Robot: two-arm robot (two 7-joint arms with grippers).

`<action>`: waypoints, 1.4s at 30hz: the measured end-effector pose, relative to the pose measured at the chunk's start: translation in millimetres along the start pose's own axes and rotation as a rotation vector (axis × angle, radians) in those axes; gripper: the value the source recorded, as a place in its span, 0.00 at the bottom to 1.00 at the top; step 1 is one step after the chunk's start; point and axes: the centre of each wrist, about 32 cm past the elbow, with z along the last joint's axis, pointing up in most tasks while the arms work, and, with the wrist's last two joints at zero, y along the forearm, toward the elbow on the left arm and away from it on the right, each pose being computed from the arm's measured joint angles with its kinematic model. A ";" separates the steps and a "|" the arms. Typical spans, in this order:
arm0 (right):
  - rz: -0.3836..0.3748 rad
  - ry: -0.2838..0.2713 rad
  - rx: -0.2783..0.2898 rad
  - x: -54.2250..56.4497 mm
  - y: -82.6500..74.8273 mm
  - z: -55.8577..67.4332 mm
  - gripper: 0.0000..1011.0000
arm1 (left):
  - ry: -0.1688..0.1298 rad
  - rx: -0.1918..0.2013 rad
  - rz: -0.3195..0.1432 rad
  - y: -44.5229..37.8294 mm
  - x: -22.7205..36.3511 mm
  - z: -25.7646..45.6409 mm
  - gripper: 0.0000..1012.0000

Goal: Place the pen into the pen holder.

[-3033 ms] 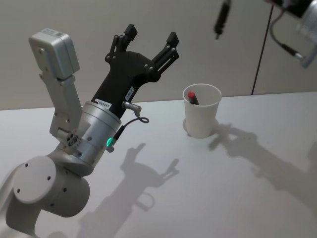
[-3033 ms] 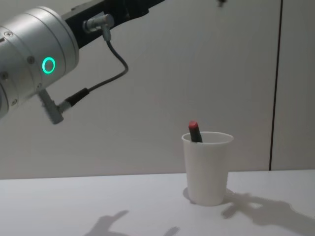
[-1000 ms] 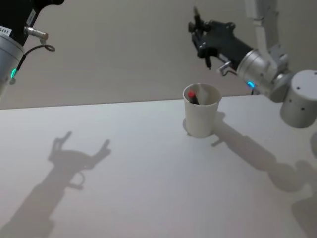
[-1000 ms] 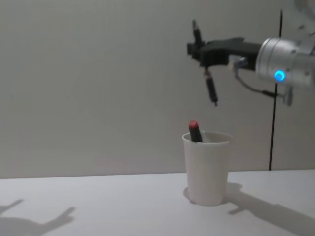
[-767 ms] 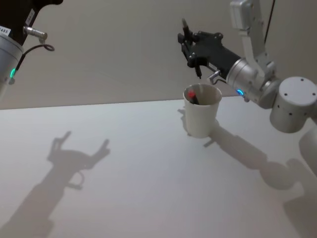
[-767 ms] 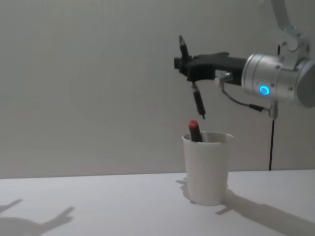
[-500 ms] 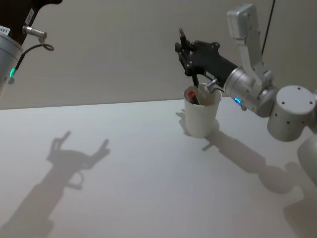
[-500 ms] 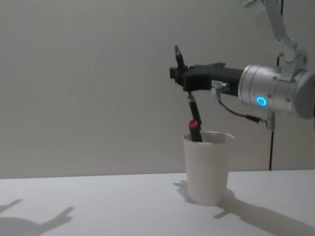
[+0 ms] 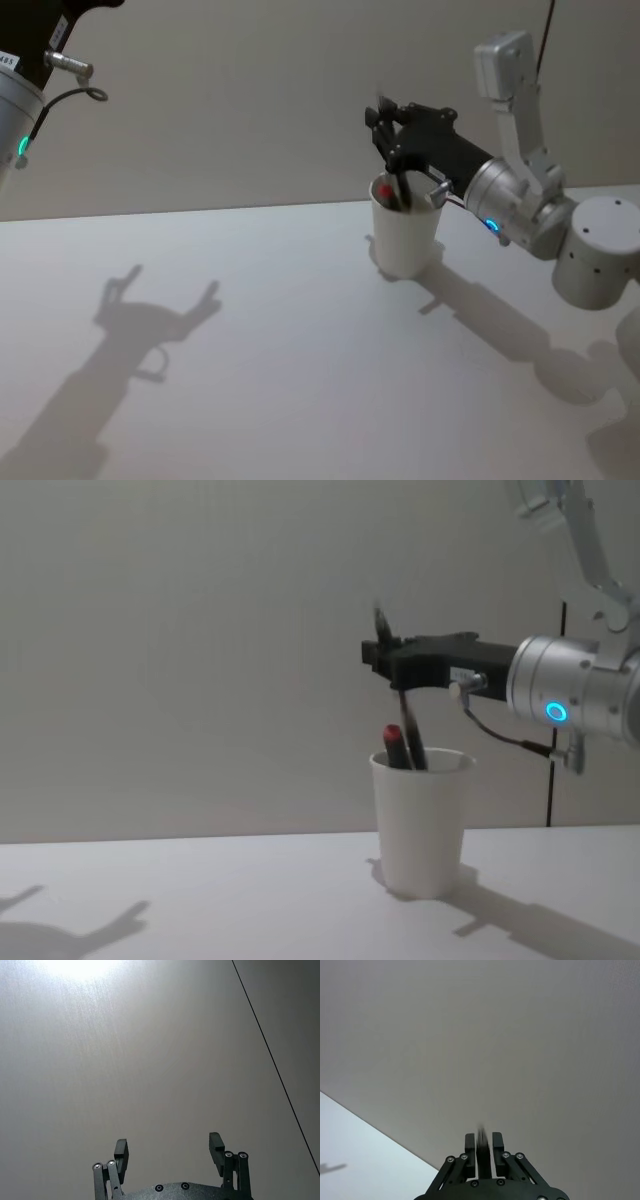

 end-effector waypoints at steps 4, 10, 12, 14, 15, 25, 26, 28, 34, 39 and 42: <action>-0.002 0.005 -0.005 -0.6 -2.7 -1.3 0.28 | 0.000 0.000 0.000 0.0 0.0 0.0 0.99; -0.005 0.011 -0.010 -1.3 -5.7 -2.8 0.48 | 0.000 0.000 0.000 0.0 0.0 0.0 0.99; -0.005 0.013 -0.011 -1.4 -6.3 -3.0 0.50 | 0.000 0.000 0.000 0.0 0.0 0.0 0.99; -0.006 0.013 -0.013 -1.5 -6.9 -3.3 0.60 | 0.000 0.000 0.000 0.0 0.0 0.0 0.99; -0.006 0.013 -0.012 -1.5 -7.1 -3.2 0.62 | 0.000 0.000 0.000 0.0 0.0 0.0 0.99; -0.046 -0.016 0.018 3.6 -22.6 7.0 0.92 | 0.000 0.000 0.000 0.0 0.0 0.0 0.99; -0.053 -0.020 0.017 4.6 -25.8 7.0 0.93 | 0.000 0.000 0.000 0.0 0.0 0.0 0.99; -0.073 -0.029 0.022 6.3 -33.0 9.5 0.96 | 0.000 0.000 0.000 0.0 0.0 0.0 0.99; -0.141 -0.061 0.021 13.3 -58.6 15.2 0.99 | 0.000 0.000 0.000 0.0 0.0 0.0 0.99; -0.211 -0.084 0.009 19.3 -84.0 17.7 0.99 | 0.000 0.000 0.000 0.0 0.0 0.0 0.99; -0.246 -0.094 0.002 22.1 -96.2 18.6 0.99 | 0.001 0.002 -0.002 0.0 -0.6 -0.7 0.99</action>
